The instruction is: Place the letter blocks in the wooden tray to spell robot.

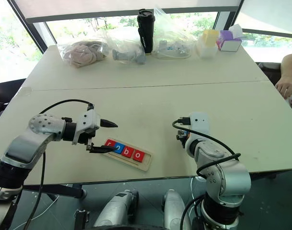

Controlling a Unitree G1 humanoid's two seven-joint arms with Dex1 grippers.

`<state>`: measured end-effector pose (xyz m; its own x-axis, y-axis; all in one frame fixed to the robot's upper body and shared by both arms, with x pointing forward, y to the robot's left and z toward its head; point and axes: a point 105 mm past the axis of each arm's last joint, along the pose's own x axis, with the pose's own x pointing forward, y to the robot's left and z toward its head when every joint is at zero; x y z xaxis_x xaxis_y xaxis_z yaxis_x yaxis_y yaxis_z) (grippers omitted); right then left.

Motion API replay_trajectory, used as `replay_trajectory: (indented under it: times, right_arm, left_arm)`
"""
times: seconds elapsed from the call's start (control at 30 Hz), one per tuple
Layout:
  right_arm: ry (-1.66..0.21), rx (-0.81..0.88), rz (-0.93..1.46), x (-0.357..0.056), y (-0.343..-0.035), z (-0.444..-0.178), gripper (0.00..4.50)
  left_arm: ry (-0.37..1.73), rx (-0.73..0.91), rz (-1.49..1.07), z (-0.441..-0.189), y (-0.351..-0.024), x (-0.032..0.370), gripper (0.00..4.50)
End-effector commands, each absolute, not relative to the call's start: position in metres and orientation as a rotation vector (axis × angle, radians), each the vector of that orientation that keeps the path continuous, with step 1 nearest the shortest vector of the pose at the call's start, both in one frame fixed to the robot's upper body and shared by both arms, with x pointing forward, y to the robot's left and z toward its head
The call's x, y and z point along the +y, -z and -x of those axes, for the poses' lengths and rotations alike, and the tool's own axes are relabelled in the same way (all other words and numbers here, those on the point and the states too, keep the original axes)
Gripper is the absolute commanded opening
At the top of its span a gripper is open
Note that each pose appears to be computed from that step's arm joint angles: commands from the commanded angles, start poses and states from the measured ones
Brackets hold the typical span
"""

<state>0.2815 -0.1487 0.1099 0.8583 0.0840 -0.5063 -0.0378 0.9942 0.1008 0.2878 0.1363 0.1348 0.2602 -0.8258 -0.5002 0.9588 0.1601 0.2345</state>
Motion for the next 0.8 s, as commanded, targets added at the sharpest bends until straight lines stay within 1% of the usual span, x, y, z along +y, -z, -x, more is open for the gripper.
replay_trajectory:
  times: [0.03,0.07,0.1,0.13,0.17,0.23,0.3,0.33,0.4,0.47,0.57,0.63,0.8]
  right_arm:
    - [-0.068,0.491,-0.101,-0.145,-0.119,-0.279,3.22]
    - [-0.079,0.488,-0.086,-0.145,-0.120,-0.279,3.68]
    - [-0.086,0.486,-0.075,-0.146,-0.121,-0.278,4.30]
    - [-0.116,0.468,-0.025,-0.152,-0.127,-0.280,4.41]
    - [-0.138,0.457,0.010,-0.157,-0.132,-0.280,4.41]
    - [-0.213,0.373,0.089,-0.170,-0.152,-0.286,4.41]
    - [-0.438,0.256,0.216,-0.175,-0.173,-0.280,4.41]
    - [-0.556,0.251,0.258,-0.176,-0.173,-0.272,4.41]
    - [-0.712,0.282,0.300,-0.182,-0.162,-0.259,4.41]
    - [-0.781,0.326,0.322,-0.190,-0.146,-0.254,4.41]
    - [-0.885,0.356,0.392,-0.191,-0.126,-0.249,4.41]
    - [-0.910,0.349,0.400,-0.191,-0.118,-0.252,4.41]
    - [-0.934,0.330,0.435,-0.191,-0.103,-0.272,4.41]
  left_arm:
    - [1.306,0.234,-0.597,-0.288,-0.144,0.133,4.50]
    - [1.306,0.234,-0.597,-0.288,-0.144,0.133,4.50]
    - [1.307,0.233,-0.597,-0.288,-0.144,0.133,4.50]
    - [1.307,0.234,-0.597,-0.287,-0.143,0.133,4.50]
    - [1.306,0.234,-0.597,-0.287,-0.143,0.133,4.50]
    - [1.305,0.235,-0.596,-0.287,-0.143,0.133,4.50]
    - [1.302,0.235,-0.597,-0.289,-0.143,0.134,4.50]
    - [1.302,0.235,-0.598,-0.289,-0.143,0.133,4.50]
    - [1.302,0.232,-0.599,-0.290,-0.143,0.133,4.50]
    - [1.303,0.231,-0.600,-0.290,-0.143,0.132,4.50]
    - [1.302,0.231,-0.605,-0.290,-0.145,0.133,4.50]
    - [1.300,0.233,-0.610,-0.289,-0.146,0.135,4.50]
    - [1.296,0.235,-0.617,-0.286,-0.149,0.136,4.50]
